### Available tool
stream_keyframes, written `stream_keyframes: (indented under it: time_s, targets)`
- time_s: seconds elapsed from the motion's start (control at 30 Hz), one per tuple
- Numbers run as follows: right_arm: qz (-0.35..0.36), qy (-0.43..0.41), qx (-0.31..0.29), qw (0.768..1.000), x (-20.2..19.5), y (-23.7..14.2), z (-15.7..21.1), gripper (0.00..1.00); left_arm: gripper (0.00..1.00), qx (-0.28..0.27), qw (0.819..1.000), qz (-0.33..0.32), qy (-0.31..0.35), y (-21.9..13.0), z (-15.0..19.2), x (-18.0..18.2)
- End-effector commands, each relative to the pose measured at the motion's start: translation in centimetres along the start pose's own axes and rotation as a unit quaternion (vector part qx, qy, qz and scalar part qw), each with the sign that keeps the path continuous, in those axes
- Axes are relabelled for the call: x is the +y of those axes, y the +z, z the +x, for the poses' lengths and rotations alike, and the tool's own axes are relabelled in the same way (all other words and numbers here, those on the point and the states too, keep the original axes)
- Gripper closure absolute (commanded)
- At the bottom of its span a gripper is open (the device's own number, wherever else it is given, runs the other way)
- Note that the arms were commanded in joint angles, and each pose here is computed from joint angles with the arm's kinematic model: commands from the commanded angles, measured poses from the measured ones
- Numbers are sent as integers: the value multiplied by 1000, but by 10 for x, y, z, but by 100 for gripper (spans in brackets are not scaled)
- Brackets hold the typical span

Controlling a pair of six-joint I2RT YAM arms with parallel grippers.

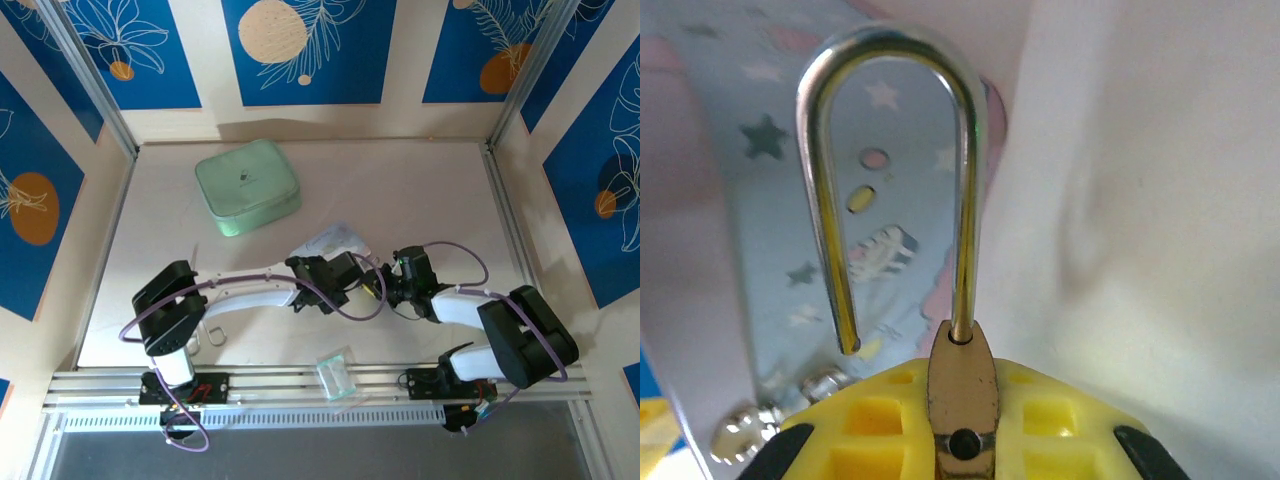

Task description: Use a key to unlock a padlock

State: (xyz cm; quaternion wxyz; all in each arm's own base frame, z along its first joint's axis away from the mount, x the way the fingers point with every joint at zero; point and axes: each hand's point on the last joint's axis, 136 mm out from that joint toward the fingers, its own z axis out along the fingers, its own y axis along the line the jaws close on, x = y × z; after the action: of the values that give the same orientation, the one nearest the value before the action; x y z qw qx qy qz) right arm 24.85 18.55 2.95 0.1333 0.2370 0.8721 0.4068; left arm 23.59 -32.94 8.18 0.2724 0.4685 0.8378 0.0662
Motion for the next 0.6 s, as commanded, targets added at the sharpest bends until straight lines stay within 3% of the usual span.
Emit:
stream_keyframes:
  time_s: [0.0, 0.1, 0.2, 0.4, 0.5, 0.57]
  targets:
    - [21, -8, 95, 995, -12, -3, 27, 95, 14, 48, 998, -26, -19, 1, 29, 7]
    - [39, 4, 130, 991, -24, -4, 32, 94, 12, 30, 997, -57, -52, -4, 24, 19]
    - [68, 7, 147, 987, -34, -8, 35, 94, 3, 23, 993, -86, -72, -8, 26, 30]
    - [150, -19, 166, 974, -49, -24, 33, 87, 1, 31, 984, -138, -108, -12, 39, 55]
    - [182, -25, 174, 967, -55, -34, 30, 79, 1, 26, 980, -143, -133, -11, 43, 63]
    - [181, -24, 179, 967, -54, -37, 30, 77, 1, 24, 977, -153, -144, -9, 46, 69]
